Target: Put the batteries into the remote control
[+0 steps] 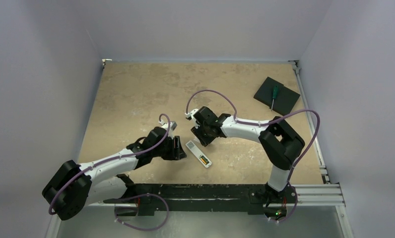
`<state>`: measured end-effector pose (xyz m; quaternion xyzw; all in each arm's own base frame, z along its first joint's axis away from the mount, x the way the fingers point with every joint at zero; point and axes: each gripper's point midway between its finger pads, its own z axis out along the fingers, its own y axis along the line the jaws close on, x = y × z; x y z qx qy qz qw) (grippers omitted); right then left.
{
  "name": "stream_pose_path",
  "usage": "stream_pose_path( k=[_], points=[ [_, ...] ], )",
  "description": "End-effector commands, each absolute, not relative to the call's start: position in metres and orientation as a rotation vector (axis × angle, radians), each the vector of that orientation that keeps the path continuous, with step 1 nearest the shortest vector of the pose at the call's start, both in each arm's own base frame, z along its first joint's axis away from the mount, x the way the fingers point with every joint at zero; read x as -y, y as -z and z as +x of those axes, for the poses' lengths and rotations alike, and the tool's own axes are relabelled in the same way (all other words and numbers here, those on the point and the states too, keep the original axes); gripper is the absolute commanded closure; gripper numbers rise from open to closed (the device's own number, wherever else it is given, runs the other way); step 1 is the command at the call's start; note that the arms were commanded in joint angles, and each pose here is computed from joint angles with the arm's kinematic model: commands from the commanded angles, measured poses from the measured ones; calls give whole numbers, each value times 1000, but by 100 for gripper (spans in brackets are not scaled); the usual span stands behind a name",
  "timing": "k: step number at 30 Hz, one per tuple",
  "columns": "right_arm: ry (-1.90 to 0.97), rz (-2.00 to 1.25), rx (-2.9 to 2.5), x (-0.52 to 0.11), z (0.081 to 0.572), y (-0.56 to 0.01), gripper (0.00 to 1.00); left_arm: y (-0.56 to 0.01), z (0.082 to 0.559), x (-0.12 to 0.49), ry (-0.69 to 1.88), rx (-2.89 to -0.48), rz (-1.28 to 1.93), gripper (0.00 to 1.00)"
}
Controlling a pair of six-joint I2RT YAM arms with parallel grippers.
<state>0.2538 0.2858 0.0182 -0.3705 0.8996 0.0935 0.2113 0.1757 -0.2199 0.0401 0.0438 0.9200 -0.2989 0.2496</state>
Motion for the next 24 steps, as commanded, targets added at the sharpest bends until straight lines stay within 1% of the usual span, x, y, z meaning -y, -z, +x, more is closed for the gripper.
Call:
stream_pose_path(
  k=[1, 3, 4, 6, 11, 17, 24],
  points=[
    [-193, -1007, -2584, -264, 235, -6, 62, -56, 184, 231, 868, -2450, 117, 54],
    [-188, -995, -2592, -262, 234, -5, 60, -55, 183, 231, 866, -2454, 119, 54],
    [-185, -986, -2594, -261, 234, -5, 56, -55, 183, 231, 866, -2453, 119, 54],
    [-183, -979, -2601, -260, 233, -3, 53, -55, 184, 231, 869, -2452, 117, 54],
    [-202, -981, -2609, -261, 230, 0, 49, -56, 183, 231, 871, -2451, 119, 54],
    [-193, -986, -2615, -259, 229, 0, 50, -56, 183, 231, 870, -2451, 118, 54],
    [-198, -992, -2623, -258, 226, 1, 59, -55, 184, 231, 870, -2451, 118, 54]
  ],
)
